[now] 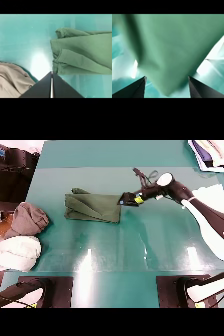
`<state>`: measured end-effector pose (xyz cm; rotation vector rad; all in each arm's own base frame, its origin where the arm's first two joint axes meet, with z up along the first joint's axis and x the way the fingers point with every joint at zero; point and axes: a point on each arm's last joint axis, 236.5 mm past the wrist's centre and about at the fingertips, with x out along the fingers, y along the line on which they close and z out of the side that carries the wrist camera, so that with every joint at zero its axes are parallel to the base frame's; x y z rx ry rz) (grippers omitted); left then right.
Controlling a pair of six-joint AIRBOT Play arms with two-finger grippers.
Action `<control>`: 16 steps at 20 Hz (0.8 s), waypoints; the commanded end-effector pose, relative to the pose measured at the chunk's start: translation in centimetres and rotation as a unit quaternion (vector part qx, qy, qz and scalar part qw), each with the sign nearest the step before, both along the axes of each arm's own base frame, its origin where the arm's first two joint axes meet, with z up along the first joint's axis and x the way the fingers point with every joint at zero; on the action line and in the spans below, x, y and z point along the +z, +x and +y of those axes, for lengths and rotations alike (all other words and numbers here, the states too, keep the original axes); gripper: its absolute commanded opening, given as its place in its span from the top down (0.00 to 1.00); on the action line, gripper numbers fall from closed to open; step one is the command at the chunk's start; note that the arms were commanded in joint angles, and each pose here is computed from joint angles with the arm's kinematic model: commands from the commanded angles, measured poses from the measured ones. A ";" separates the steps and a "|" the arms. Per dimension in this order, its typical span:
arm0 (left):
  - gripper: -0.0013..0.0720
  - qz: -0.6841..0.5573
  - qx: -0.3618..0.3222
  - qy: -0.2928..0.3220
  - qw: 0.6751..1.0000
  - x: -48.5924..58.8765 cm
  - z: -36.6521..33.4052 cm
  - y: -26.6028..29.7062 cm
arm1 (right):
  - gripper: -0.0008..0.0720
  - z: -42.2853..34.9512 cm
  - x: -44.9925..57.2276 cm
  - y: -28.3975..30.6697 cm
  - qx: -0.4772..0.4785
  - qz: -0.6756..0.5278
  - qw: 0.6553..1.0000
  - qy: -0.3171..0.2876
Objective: Fold the shirts.
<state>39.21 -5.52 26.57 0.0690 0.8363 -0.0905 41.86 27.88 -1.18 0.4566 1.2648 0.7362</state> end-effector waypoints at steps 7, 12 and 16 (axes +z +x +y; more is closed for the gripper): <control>0.95 -0.005 -0.008 -0.012 1.000 0.2 -0.6 0.1 | 0.03 4.8 -5.6 0.6 -0.083 0.075 0.992 0.061; 0.95 -0.001 -0.008 -0.011 1.000 0.1 -0.6 0.0 | 0.79 10.8 -4.5 2.4 -0.047 0.039 0.994 0.093; 0.95 0.008 -0.007 -0.010 1.000 -0.2 -0.6 -0.3 | 0.97 9.9 1.2 5.5 -0.032 -0.053 0.992 0.111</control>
